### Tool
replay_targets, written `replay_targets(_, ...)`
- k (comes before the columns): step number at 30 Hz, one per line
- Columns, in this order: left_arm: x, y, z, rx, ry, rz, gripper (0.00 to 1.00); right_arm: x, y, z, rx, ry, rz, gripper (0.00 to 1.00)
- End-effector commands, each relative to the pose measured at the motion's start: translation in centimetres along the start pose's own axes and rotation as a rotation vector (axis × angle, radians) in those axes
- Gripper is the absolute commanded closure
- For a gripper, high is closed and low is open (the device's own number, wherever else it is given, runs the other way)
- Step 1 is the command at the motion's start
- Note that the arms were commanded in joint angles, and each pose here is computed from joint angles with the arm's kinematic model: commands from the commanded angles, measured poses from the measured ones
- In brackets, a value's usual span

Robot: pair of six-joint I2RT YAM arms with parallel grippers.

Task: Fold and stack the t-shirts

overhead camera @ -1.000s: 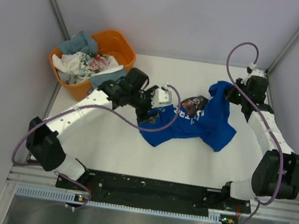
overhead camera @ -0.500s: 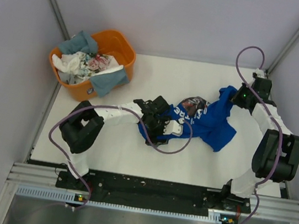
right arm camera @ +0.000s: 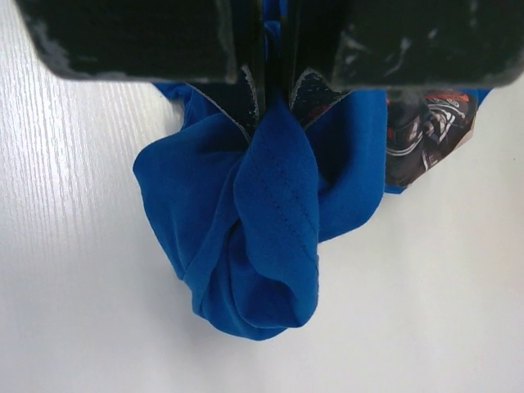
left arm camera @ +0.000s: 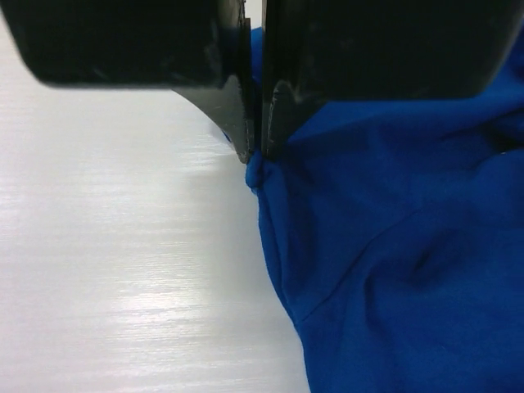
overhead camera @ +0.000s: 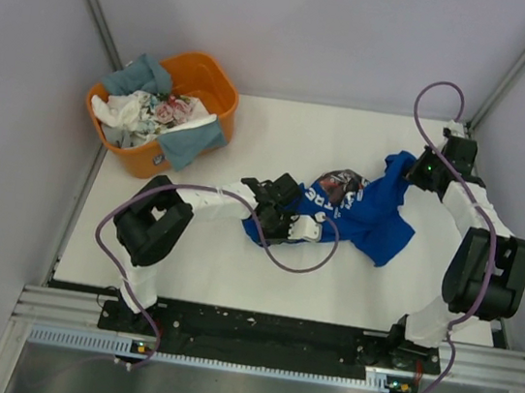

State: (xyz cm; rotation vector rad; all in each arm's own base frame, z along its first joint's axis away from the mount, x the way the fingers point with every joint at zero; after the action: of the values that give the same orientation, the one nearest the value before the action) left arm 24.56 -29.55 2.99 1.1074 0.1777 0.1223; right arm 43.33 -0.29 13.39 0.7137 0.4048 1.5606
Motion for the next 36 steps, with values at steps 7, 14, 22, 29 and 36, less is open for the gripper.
replay_targets(7, 10.8, 7.8, 5.7, -0.185, 0.135, 0.441, 1.0, 3.1, 6.7, 3.3, -0.152, 0.037, 0.073, 1.0)
replay_targets(14, 18.7, 14.7, 10.9, -0.401, 0.218, 0.589, 1.0, 8.0, 15.0, 4.3, -0.345, 0.162, 0.141, 1.0)
replay_targets(22, 23.1, 17.5, 17.6, -0.577, 0.154, 0.669, 1.0, 21.4, 23.6, -0.5, -0.569, 0.588, 0.631, 1.0)
replay_targets(29, 22.9, 19.2, 22.2, -0.757, 0.126, 0.529, 1.0, 30.7, 25.2, -8.8, -0.601, 0.852, 1.017, 1.0)
replay_targets(36, 22.6, 18.0, 21.1, -0.733, 0.126, 0.486, 1.0, 37.1, 22.2, -14.6, -0.414, 0.997, 1.188, 0.88)
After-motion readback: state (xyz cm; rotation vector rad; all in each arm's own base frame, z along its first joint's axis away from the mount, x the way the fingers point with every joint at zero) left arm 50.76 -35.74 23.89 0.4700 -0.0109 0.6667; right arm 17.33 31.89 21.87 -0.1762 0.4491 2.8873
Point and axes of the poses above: each gripper's point midway between its finger pads, its own y axis back along the fingers, its own x axis along the line the jaws close on, z = x × y, the point moved 1 cm from there along y, back along the fingers, and after that the axes turned 15 degrees about y, right-handed, at the moved point
